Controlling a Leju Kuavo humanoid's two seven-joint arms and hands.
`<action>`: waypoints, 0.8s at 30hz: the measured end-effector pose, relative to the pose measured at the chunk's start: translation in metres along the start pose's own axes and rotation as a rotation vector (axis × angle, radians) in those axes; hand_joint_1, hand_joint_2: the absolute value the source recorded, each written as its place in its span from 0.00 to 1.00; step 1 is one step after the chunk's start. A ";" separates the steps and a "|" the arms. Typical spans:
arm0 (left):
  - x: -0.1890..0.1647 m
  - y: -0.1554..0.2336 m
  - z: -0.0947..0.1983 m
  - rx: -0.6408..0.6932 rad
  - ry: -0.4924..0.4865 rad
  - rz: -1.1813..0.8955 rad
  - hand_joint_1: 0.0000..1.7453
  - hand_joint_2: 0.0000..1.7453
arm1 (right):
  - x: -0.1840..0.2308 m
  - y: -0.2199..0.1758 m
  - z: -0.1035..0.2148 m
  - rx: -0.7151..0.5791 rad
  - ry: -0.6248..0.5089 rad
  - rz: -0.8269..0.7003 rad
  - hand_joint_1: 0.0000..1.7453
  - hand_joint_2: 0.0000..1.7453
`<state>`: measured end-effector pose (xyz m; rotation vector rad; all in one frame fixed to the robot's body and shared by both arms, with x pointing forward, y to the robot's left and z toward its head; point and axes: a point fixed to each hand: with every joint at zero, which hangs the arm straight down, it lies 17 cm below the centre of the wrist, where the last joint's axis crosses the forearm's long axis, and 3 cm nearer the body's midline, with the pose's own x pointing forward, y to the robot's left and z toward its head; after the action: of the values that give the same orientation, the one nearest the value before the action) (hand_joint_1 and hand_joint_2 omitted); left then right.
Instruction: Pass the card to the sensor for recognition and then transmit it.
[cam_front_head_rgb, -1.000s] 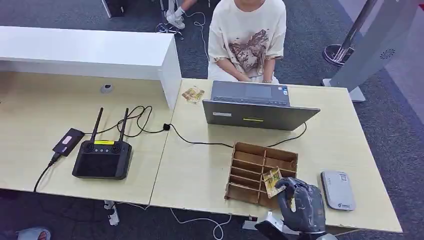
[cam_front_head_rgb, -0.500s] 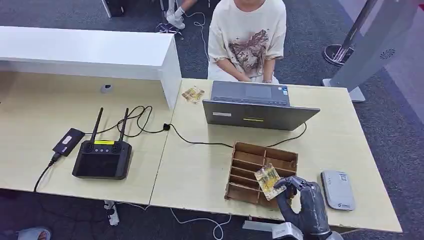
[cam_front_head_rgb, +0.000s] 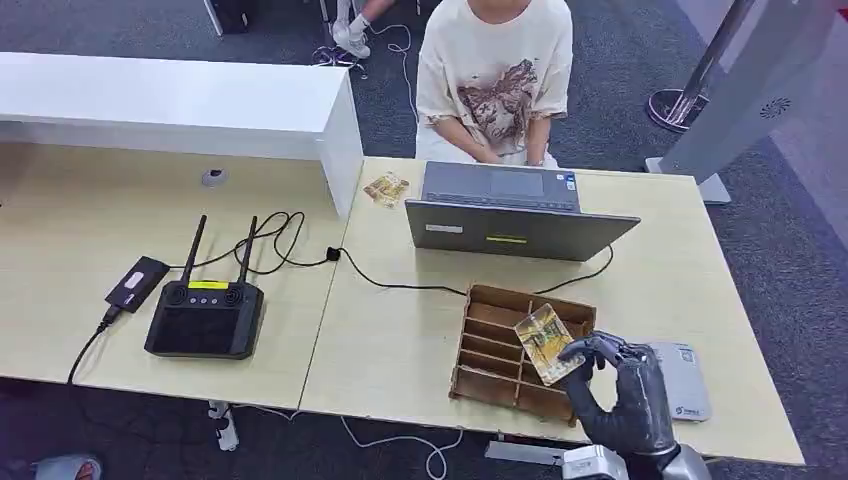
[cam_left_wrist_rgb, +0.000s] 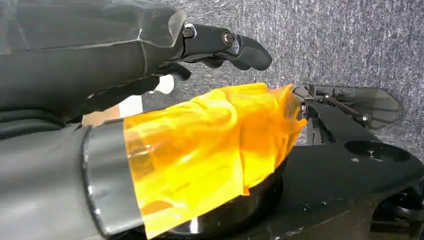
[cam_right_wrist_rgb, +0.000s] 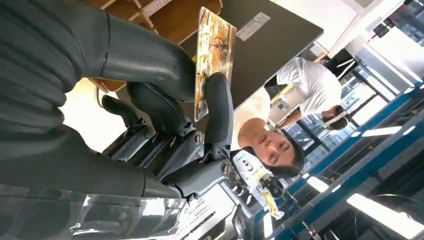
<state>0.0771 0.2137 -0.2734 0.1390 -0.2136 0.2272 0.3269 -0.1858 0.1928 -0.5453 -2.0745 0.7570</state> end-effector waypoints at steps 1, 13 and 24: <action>0.000 0.000 0.000 0.000 0.000 0.000 0.00 0.00 | 0.000 -0.001 0.000 -0.002 0.000 0.002 1.00 1.00; 0.001 0.001 0.000 0.002 -0.005 -0.009 0.00 0.00 | 0.013 -0.019 -0.042 -0.009 -0.095 -0.049 1.00 1.00; 0.005 -0.001 -0.002 -0.062 -0.007 -0.042 0.00 0.00 | 0.025 -0.066 -0.141 -0.044 -0.170 0.010 1.00 1.00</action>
<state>0.0824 0.2137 -0.2739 0.0824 -0.2245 0.1782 0.4230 -0.1733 0.3170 -0.5312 -2.2511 0.7886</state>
